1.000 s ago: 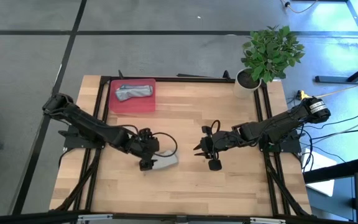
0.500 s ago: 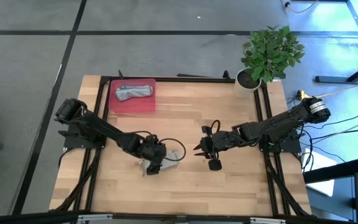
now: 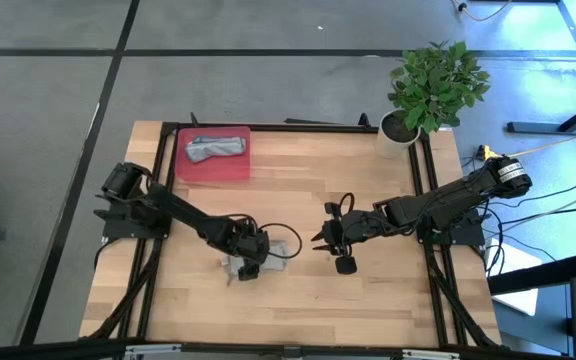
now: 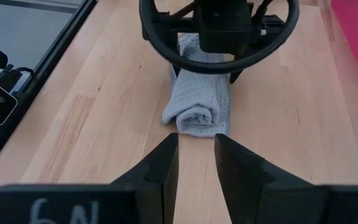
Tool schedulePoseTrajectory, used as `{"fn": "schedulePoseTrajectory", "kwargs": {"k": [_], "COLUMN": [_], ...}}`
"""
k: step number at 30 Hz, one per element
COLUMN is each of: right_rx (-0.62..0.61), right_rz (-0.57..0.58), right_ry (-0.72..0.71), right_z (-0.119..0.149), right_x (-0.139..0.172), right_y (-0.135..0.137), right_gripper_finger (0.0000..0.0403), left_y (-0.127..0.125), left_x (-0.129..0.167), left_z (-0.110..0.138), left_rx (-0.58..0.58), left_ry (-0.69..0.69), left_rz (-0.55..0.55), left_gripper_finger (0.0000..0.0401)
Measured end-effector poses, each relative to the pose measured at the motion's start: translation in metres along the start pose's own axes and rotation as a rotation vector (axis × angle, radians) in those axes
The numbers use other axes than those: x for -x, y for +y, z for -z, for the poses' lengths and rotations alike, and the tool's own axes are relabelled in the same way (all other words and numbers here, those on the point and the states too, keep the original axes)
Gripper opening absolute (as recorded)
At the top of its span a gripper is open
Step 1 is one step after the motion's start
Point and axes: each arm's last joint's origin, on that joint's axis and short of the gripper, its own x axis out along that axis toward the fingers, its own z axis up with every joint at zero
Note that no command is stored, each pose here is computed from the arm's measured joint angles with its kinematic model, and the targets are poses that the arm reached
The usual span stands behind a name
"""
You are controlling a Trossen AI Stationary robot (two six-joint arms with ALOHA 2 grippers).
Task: Roll microfiber towels into tight, uniform cylinder then place into a basket
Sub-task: Put the gray towel into the pink bin
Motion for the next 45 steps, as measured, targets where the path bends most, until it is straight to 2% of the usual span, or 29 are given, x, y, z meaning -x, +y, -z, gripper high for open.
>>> {"fn": "schedulePoseTrajectory", "kwargs": {"k": [13, 21, 30, 39, 45], "right_rx": [0.0, 0.0, 0.0, 0.0, 0.0], "right_rz": [0.0, 0.0, 0.0, 0.0, 0.0], "right_ry": [0.0, 0.0, 0.0, 0.001, 0.001], "right_z": [0.0, 0.0, 0.0, 0.0002, 0.0002], "right_x": [0.0, 0.0, 0.0, 0.0, 0.0], "right_y": [0.0, 0.0, 0.0001, 0.0, 0.0], "right_gripper_finger": [0.0106, 0.0106, 0.0106, 0.0106, 0.0106], "left_y": [0.0026, 0.0024, 0.0036, 0.0044, 0.0059], "left_x": [-0.0019, -0.0024, -0.0029, -0.0031, 0.0019], "left_z": [-0.001, -0.0004, -0.0004, -0.0006, -0.0005], "left_rx": [0.014, 0.018, 0.041, 0.04, -0.001], "left_ry": [-0.003, -0.005, -0.017, -0.012, -0.008], "left_rz": [-0.016, -0.026, -0.056, -0.052, -0.044], "left_gripper_finger": [0.0399, 0.037, 0.0264, 0.0119, 0.003]}}
